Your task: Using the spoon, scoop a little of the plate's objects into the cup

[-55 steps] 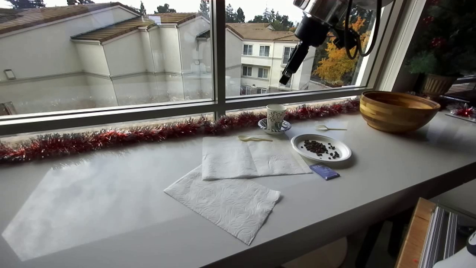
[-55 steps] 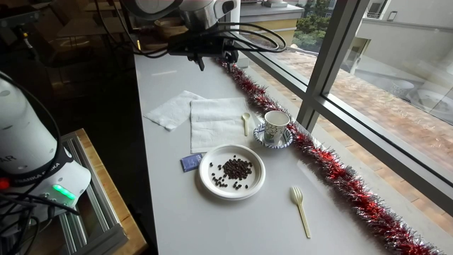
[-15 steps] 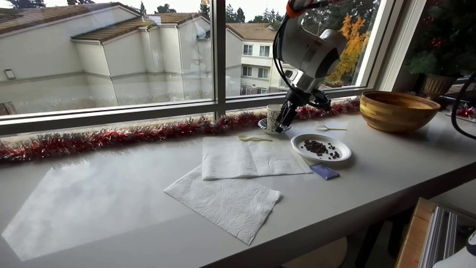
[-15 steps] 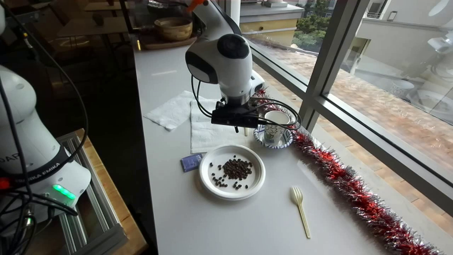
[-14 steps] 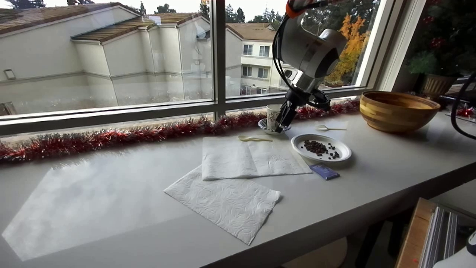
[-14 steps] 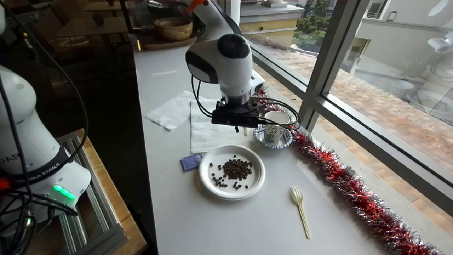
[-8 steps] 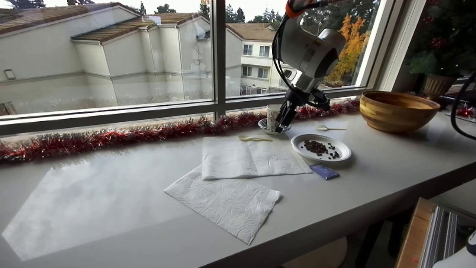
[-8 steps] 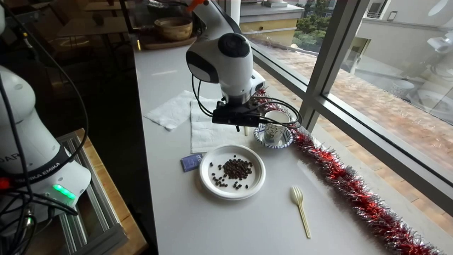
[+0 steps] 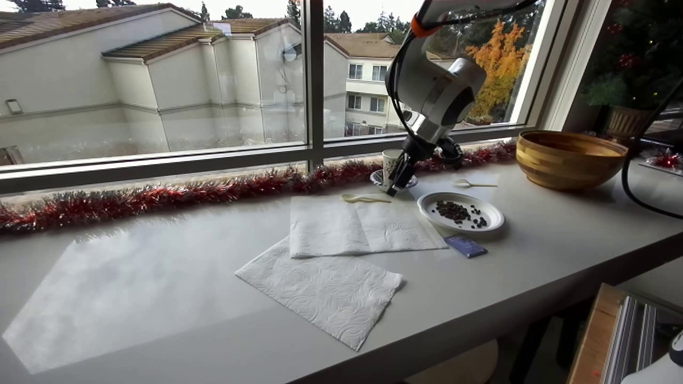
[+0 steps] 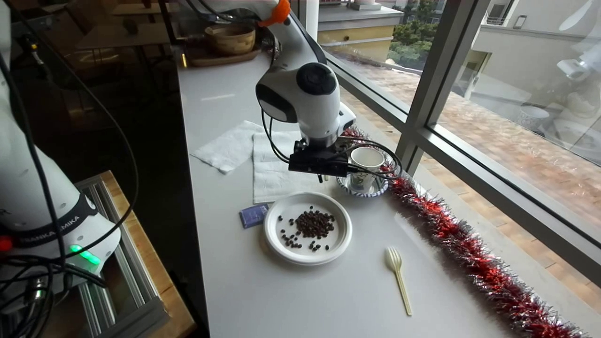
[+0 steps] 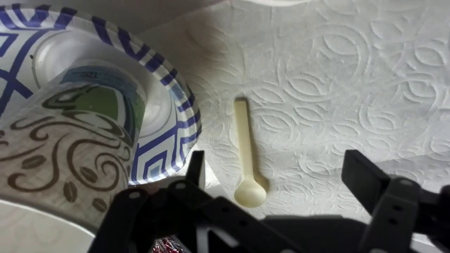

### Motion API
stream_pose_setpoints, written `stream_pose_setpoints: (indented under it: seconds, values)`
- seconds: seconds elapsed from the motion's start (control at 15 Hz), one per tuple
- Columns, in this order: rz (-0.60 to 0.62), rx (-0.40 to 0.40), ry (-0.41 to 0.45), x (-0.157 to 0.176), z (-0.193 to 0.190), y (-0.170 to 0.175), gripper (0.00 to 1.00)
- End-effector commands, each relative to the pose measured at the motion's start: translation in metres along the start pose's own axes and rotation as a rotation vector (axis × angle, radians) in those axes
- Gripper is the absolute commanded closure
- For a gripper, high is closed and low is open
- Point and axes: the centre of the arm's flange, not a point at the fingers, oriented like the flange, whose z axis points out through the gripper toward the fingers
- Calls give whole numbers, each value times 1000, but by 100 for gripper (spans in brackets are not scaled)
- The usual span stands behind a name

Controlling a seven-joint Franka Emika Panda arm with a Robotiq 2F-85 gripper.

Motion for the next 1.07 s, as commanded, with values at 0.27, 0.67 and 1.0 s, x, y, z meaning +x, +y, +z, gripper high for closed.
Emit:
stream_pose_setpoints:
  seconds: [0.27, 0.67, 1.0]
  values:
    - [33, -2, -7, 4, 24, 3, 0]
    - [28, 0, 16, 12, 34, 1, 0]
    - [41, 1, 55, 18, 40, 7, 0]
